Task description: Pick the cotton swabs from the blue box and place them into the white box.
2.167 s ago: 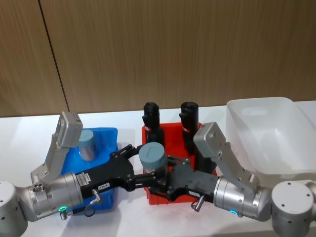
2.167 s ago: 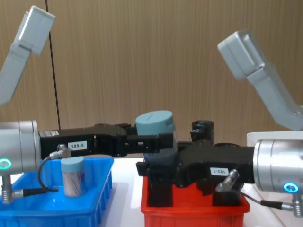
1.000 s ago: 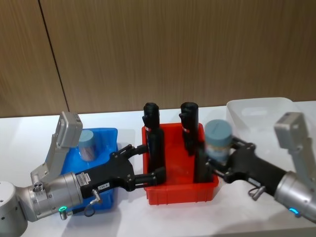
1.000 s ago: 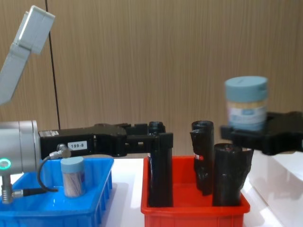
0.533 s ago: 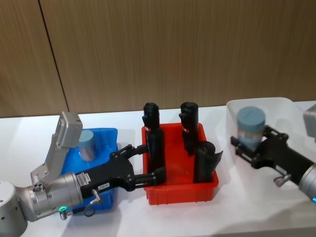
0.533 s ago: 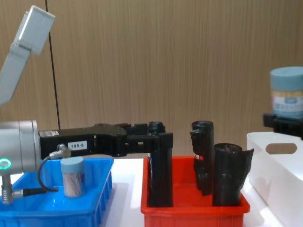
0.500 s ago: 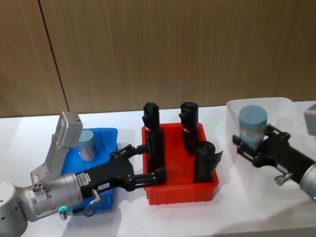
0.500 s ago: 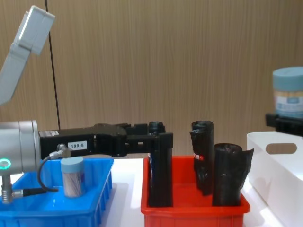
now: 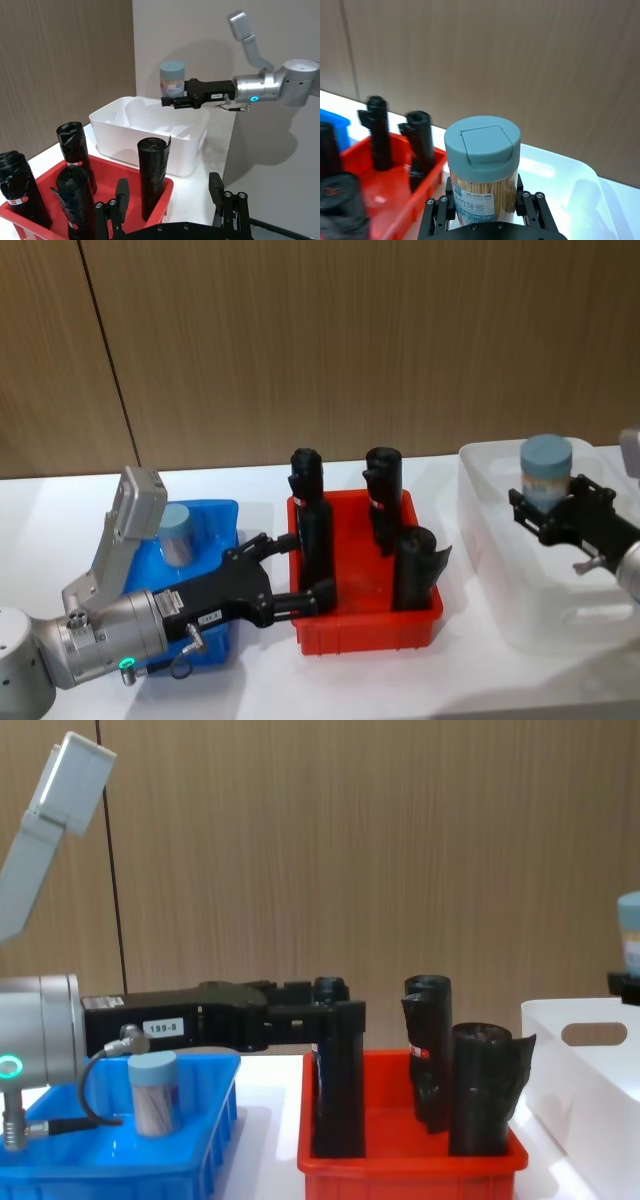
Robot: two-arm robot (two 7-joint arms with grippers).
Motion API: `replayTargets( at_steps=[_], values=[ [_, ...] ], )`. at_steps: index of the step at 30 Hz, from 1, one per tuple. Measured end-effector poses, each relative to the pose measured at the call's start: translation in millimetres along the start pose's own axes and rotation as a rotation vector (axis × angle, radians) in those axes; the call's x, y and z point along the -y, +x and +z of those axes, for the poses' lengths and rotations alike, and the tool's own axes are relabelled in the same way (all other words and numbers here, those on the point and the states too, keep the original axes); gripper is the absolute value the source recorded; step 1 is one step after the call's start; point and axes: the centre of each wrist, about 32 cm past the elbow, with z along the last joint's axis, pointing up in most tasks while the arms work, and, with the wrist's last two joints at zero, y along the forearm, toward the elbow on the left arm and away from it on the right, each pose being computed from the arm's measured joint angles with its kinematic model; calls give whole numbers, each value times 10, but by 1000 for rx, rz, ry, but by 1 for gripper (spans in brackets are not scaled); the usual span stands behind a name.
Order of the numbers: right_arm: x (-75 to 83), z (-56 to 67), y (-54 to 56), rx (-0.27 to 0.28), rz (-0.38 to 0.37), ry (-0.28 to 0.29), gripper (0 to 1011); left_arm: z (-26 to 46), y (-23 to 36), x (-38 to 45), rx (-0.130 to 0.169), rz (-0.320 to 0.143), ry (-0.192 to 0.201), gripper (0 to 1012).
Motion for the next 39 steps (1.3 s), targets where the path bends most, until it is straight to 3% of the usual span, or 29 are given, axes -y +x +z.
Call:
replayTargets(
  at_steps=[11, 20, 25, 33, 39],
  values=[
    [-299, -128, 179, -10, -67, -85, 629, 0, 0, 0, 0, 0, 0, 1003],
    [-392, -174, 233, -11, -85, -113, 869, 0, 0, 0, 0, 0, 0, 1003],
    [-403, -178, 238, -8, -87, -112, 996, 0, 0, 0, 0, 0, 0, 1003],
    [-392, -180, 220, -4, -86, -108, 1001, -6, -21, 12, 5, 18, 4, 1003],
    [-334, -192, 114, -10, -77, -87, 1001, -12, -74, 45, 22, 59, 11, 1003]
  ],
)
